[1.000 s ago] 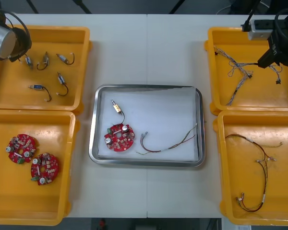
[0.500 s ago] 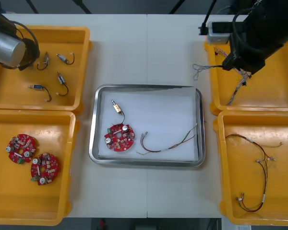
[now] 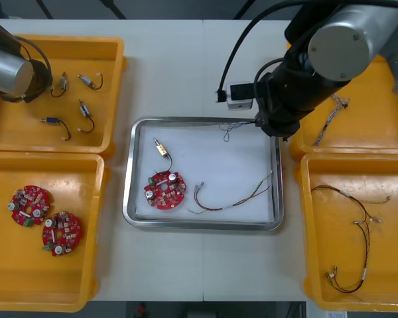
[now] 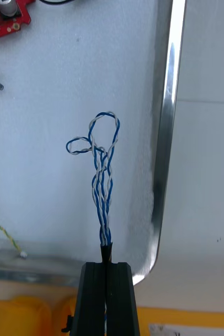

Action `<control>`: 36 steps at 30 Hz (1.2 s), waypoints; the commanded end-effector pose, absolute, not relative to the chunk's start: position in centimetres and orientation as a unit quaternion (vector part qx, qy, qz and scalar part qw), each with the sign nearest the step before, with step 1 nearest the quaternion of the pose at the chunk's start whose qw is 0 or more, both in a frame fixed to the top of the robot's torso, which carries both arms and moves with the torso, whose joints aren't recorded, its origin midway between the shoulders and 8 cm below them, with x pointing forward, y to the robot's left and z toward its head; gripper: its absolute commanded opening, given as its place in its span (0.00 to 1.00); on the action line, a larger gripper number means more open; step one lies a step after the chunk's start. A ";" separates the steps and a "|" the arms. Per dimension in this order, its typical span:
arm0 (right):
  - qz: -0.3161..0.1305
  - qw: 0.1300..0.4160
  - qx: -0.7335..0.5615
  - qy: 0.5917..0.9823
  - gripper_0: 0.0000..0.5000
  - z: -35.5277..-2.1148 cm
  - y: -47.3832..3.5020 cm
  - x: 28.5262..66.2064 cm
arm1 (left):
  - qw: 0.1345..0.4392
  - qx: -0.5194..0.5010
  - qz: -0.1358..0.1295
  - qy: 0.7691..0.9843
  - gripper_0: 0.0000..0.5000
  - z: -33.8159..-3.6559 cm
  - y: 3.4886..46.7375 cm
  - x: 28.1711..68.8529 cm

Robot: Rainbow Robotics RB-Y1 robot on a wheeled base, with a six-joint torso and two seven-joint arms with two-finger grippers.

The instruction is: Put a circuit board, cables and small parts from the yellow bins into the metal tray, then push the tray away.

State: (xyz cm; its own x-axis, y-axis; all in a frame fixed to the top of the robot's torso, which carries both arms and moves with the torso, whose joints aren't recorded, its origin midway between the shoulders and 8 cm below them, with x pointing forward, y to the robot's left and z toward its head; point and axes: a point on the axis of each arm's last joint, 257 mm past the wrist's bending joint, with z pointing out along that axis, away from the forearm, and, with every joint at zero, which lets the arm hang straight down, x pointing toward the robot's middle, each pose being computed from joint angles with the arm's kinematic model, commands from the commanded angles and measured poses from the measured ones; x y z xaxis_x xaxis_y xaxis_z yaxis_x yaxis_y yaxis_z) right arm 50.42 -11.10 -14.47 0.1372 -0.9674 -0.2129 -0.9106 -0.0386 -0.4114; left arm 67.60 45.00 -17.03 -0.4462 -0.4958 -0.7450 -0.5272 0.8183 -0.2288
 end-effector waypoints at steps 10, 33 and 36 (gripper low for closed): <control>-0.074 0.241 -0.738 0.626 0.00 -20.1 -4.0 49.3 | 0.445 -0.263 0.028 0.856 0.85 -15.3 43.5 68.9; -0.114 0.218 -0.741 0.625 0.27 -24.0 -5.6 50.9 | 0.441 -0.242 0.038 0.863 0.00 -16.1 43.1 68.7; -0.115 0.217 -0.739 0.627 0.71 -23.9 -6.0 51.0 | 0.432 -0.244 0.042 0.867 0.00 -15.2 43.1 68.4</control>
